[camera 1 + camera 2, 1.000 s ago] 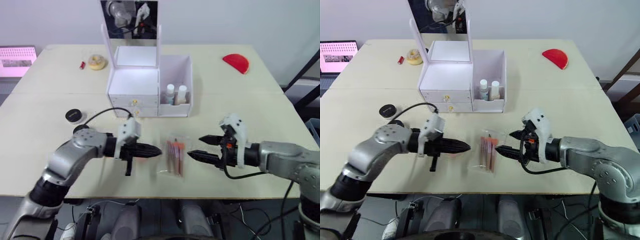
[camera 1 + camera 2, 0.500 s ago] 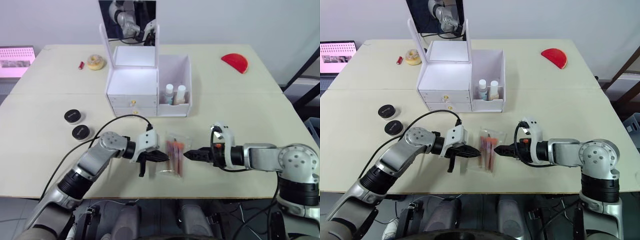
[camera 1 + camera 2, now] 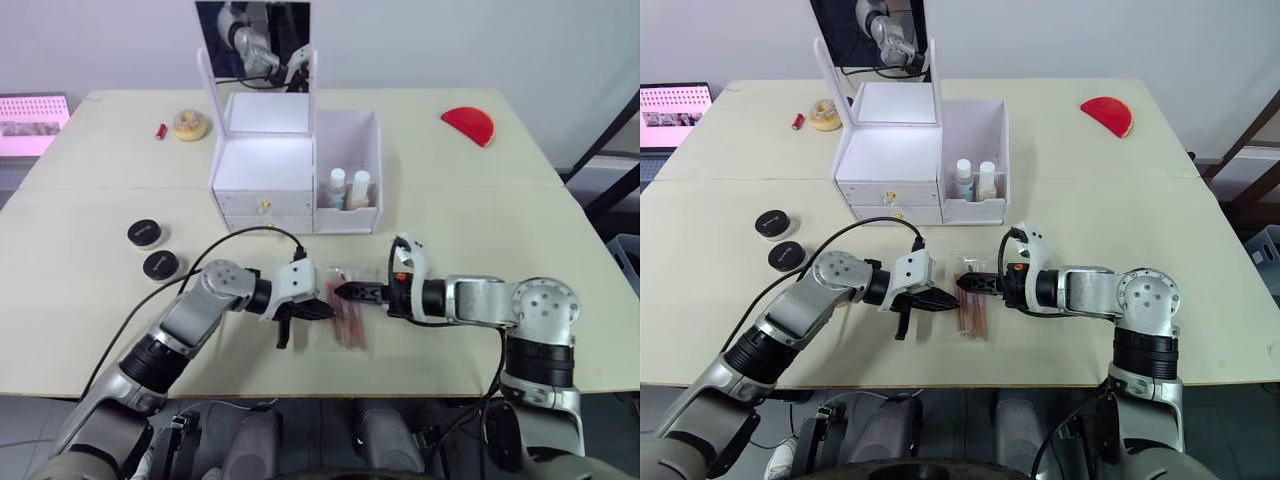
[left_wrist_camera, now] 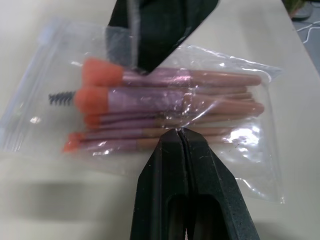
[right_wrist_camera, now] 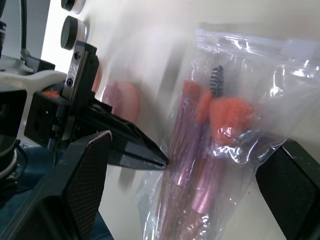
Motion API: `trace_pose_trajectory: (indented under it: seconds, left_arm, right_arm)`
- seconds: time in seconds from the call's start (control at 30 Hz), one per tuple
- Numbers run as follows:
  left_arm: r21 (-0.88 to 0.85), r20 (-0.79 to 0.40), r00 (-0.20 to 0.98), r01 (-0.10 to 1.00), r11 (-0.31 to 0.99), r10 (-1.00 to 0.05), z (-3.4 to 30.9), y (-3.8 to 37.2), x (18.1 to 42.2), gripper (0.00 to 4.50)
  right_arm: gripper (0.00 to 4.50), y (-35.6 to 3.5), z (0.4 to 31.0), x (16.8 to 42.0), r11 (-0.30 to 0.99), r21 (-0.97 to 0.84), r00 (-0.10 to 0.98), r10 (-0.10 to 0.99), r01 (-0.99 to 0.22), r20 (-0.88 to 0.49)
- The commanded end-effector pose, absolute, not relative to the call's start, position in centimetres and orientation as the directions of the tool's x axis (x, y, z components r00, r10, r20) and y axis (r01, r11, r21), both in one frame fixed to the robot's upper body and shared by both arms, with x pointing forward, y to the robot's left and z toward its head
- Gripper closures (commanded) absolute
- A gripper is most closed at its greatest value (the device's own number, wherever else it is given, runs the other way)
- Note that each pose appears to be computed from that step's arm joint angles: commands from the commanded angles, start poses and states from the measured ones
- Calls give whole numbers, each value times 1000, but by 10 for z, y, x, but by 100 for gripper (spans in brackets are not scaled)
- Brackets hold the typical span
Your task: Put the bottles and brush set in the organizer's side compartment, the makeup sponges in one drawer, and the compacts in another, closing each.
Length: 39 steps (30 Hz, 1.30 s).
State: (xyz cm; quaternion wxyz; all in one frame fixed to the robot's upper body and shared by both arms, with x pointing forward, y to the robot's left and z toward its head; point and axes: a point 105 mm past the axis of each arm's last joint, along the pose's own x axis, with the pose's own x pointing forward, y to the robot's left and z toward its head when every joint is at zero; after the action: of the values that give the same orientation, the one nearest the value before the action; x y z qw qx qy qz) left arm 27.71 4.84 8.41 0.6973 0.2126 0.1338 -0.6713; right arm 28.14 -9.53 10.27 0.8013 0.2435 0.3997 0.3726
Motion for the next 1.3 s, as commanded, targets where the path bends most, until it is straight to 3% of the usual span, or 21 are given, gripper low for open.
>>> trace_pose_trajectory:
  seconds: [0.03, 0.27, 0.3, 0.63, 0.73, 0.97, 1.13, 1.3]
  left_arm:
    - [158, -457, 59, 987, -16, -887, 94, 44, 276, 450]
    - [160, -455, 63, 987, -12, -888, 94, 45, 275, 450]
    - [160, -453, 65, 987, -10, -889, 94, 45, 275, 450]
    - [172, -389, 86, 985, 19, -917, 108, 45, 280, 450]
    - [141, -351, 76, 990, 27, -933, 121, 49, 280, 365]
    - [79, -263, 102, 993, 84, -959, 158, 78, 274, 2]
    - [21, -206, 172, 985, 172, -963, 180, 105, 272, 2]
    - [-10, -161, 247, 968, 252, -956, 189, 120, 273, 2]
  right_arm:
    - [96, -97, 100, 282, 615, 688, 406, 782, -385, -472]
    - [426, -99, 99, 282, 625, 680, 410, 775, -383, -480]
    - [445, -99, 98, 282, 625, 680, 411, 775, -383, -481]
    - [445, -105, 105, 288, 623, 686, 443, 771, -376, -458]
    - [450, -107, 110, 289, 615, 690, 455, 775, -383, -438]
    - [450, -106, 135, 283, 569, 667, 454, 812, -481, -366]
    - [450, -106, 167, 271, 519, 576, 411, 854, -631, -318]
    - [450, -100, 240, 270, 413, 383, 380, 911, -826, -163]
